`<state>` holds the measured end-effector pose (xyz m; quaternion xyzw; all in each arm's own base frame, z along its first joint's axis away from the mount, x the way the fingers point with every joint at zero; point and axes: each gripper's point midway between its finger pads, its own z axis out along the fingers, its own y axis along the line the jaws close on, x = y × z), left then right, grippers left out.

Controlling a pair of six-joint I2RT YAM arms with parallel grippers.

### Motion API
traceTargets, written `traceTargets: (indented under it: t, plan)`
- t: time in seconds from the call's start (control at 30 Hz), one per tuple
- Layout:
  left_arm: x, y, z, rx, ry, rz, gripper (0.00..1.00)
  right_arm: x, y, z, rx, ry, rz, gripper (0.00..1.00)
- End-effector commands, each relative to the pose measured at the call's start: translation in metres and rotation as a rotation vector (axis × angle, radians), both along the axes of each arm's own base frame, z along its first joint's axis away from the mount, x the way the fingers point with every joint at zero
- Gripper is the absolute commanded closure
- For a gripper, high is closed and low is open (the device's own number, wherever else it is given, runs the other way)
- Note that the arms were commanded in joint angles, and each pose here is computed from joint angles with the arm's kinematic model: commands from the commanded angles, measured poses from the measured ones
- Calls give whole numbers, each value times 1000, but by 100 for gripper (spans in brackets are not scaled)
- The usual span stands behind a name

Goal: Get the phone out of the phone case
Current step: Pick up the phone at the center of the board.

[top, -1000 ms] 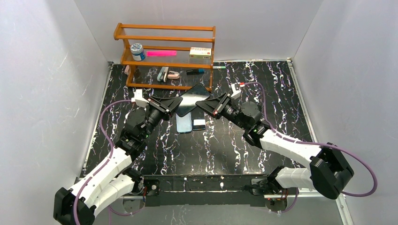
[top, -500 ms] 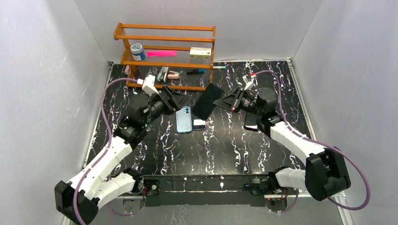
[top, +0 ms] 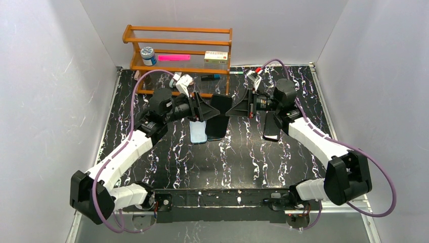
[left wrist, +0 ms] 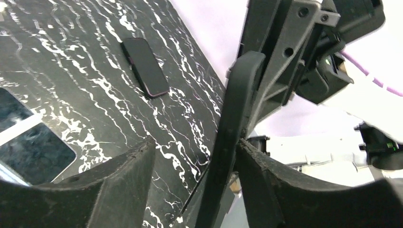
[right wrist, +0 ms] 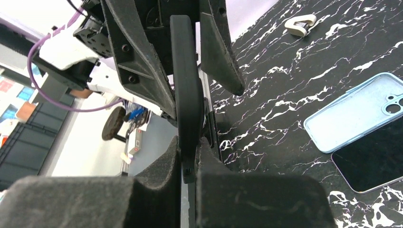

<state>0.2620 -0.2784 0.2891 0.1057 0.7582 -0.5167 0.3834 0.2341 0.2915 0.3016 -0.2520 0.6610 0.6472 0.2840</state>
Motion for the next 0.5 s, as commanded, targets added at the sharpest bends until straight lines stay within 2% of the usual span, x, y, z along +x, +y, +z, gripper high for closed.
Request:
traceTargets:
  t: [0.0, 0.17, 0.2, 0.23, 0.3, 0.33, 0.4, 0.47]
  plan:
    - [-11, -10, 27, -69, -67, -117, 48, -12, 0, 30, 39, -149, 109, 99]
    - [-11, -12, 32, -110, -61, -118, 67, -15, 4, 25, 26, -152, 150, 99]
    - [-11, -13, 34, -119, -62, -120, 75, -16, 4, 24, 24, -154, 157, 99]
    - [-11, -14, 35, -126, -57, -123, 88, -18, 4, 23, 22, -154, 165, 99]
    - [-12, -14, 38, -143, -55, -124, 100, -18, 4, 22, 18, -163, 164, 99]
    - [-12, -13, 39, -148, -56, -118, 100, -19, 3, 22, 16, -170, 163, 94]
    - [-11, -11, 42, -153, -66, -97, 100, -23, 2, 20, 16, -188, 169, 78]
    - [-12, -9, 47, -169, -74, -90, 100, -29, -1, 18, 18, -221, 183, 67]
